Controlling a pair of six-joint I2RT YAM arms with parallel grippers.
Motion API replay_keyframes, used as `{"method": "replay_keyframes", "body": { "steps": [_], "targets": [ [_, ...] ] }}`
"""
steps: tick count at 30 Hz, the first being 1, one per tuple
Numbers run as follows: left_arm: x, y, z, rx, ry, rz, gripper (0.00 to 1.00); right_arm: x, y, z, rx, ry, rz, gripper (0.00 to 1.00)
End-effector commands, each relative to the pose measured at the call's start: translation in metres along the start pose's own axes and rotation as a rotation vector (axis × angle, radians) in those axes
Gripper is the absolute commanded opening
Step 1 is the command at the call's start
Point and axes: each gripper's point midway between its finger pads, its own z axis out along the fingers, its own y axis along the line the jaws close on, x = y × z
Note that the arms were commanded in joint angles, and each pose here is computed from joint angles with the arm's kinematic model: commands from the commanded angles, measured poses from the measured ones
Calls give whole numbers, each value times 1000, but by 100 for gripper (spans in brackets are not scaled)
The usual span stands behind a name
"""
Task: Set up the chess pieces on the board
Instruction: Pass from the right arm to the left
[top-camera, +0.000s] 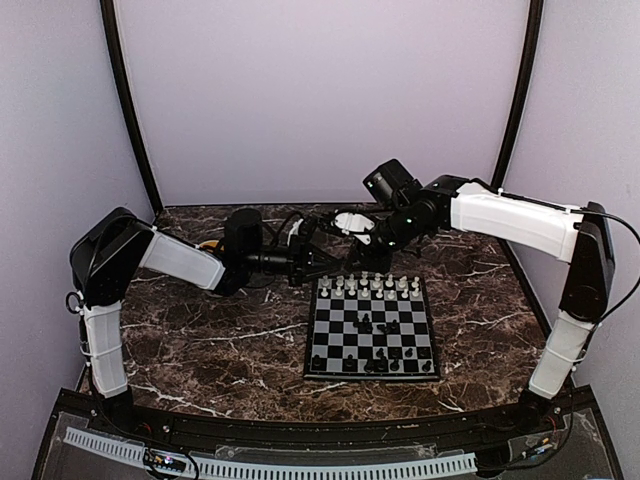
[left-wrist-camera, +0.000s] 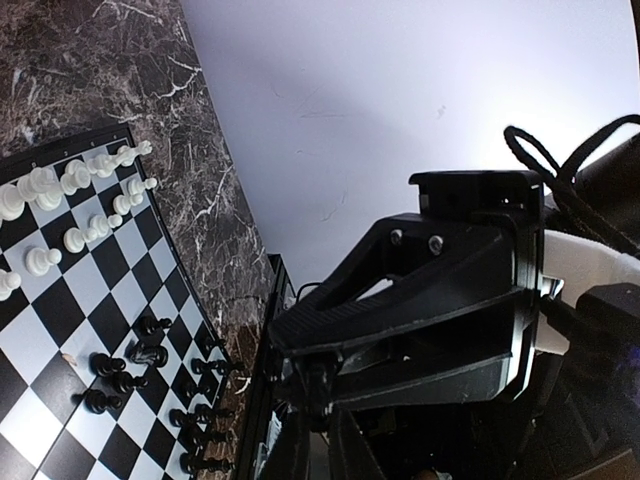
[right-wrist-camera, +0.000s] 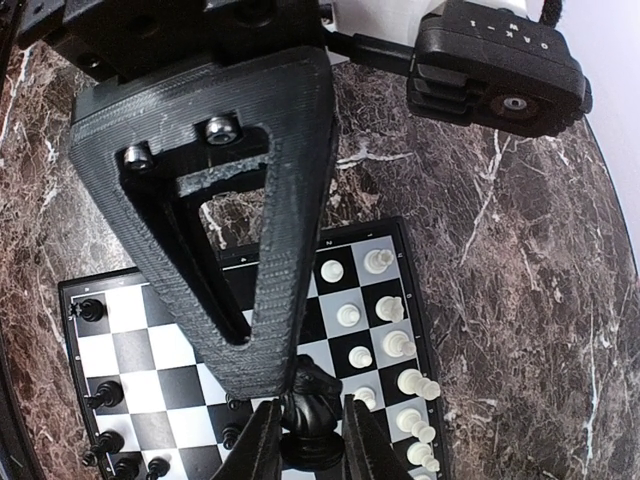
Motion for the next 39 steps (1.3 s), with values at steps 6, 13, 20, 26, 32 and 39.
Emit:
{"method": "replay_keyframes", "body": {
  "steps": [6,13,20,26,32,39],
  "targets": [
    [1,-2,1,-3,8,32,17,-12,10,-4,-42,-36,-26,18],
    [0,-3,0,1,7,37,17,-9,13,0,-58,-28,-23,17],
    [0,-6,-1,10,7,48,12,-10,17,2,-73,-27,-26,18],
    [-1,-8,-1,18,7,55,5,-10,18,4,-70,-23,-31,18],
    [-1,-7,-2,4,15,72,0,-10,14,-11,-58,-35,-18,34],
    [-13,-14,-6,-137,8,234,0,1,-15,-88,-69,-207,63,61]
  ]
}}
